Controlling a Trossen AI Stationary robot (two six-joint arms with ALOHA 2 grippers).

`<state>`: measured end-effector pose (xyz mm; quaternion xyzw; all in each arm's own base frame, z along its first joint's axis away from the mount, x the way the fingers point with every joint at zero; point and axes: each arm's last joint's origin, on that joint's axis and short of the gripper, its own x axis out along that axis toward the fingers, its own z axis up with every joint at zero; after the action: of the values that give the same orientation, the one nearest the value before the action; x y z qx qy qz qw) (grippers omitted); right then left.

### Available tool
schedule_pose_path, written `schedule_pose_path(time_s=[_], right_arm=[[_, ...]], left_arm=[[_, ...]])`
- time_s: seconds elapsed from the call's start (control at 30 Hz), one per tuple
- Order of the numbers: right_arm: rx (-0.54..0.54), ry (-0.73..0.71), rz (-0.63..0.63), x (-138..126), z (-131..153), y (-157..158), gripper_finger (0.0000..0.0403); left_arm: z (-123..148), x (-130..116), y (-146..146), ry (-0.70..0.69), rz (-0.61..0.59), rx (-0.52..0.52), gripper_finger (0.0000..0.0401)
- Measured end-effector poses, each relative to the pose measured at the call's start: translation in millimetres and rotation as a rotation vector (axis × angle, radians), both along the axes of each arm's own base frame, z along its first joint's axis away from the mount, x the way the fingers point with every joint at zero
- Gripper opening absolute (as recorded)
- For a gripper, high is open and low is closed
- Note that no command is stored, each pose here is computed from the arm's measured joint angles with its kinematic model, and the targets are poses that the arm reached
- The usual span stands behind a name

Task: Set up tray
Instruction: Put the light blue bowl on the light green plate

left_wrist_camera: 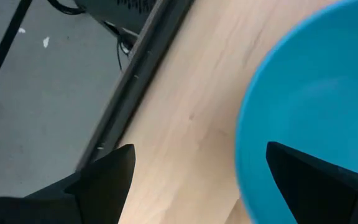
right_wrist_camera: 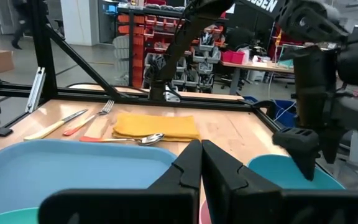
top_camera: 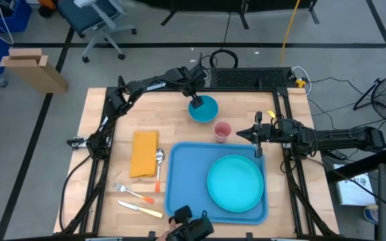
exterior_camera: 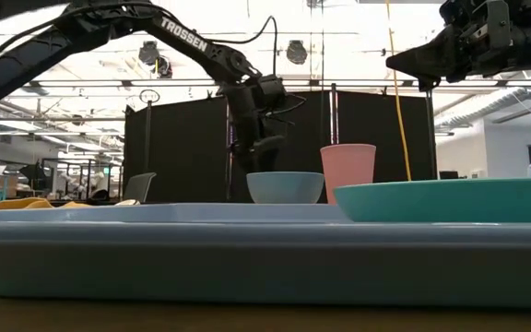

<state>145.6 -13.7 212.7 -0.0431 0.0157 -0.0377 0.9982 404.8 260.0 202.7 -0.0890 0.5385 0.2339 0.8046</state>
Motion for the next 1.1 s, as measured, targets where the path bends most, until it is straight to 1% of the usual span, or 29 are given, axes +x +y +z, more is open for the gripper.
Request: schedule_pose_path(time_s=[0.17,0.33,0.47,0.57,0.63,0.73,0.83,1.03,1.07,1.1], right_arm=[[-0.002,0.000,0.000,0,0,0,0.0001],[-0.004,-0.005,0.000,0,1,0,0.0001],[-0.006,-0.006,0.001,0,1,0,0.0001],[-0.007,-0.006,0.001,0,1,0,0.0000],[-0.010,-0.006,0.001,0,1,0,0.0000],[-0.012,-0.013,0.001,0,1,0,0.0000],[-0.012,-0.012,0.001,0,1,0,0.0000],[-0.012,-0.013,0.001,0,1,0,0.0000],[-0.012,-0.013,0.001,0,1,0,0.0000],[-0.012,-0.012,0.001,0,1,0,0.0000]], left_arm=[[-13,0,0,-0.026,-0.004,-0.014,0.0367],[-25,1,0,-0.046,-0.002,0.003,0.0367],[-29,2,0,-0.066,0.000,0.014,0.0366],[-34,1,-2,-0.055,-0.001,0.010,0.0350],[-33,2,-3,-0.061,0.003,0.012,0.0325],[-32,3,-2,-0.075,0.016,0.012,0.0269],[-32,3,-2,-0.081,0.026,0.009,0.0197],[-31,4,-3,-0.091,0.025,0.000,0.0038],[-28,4,-3,-0.107,0.020,-0.007,0.0021],[-26,5,-3,-0.117,0.019,0.000,0.0016]])
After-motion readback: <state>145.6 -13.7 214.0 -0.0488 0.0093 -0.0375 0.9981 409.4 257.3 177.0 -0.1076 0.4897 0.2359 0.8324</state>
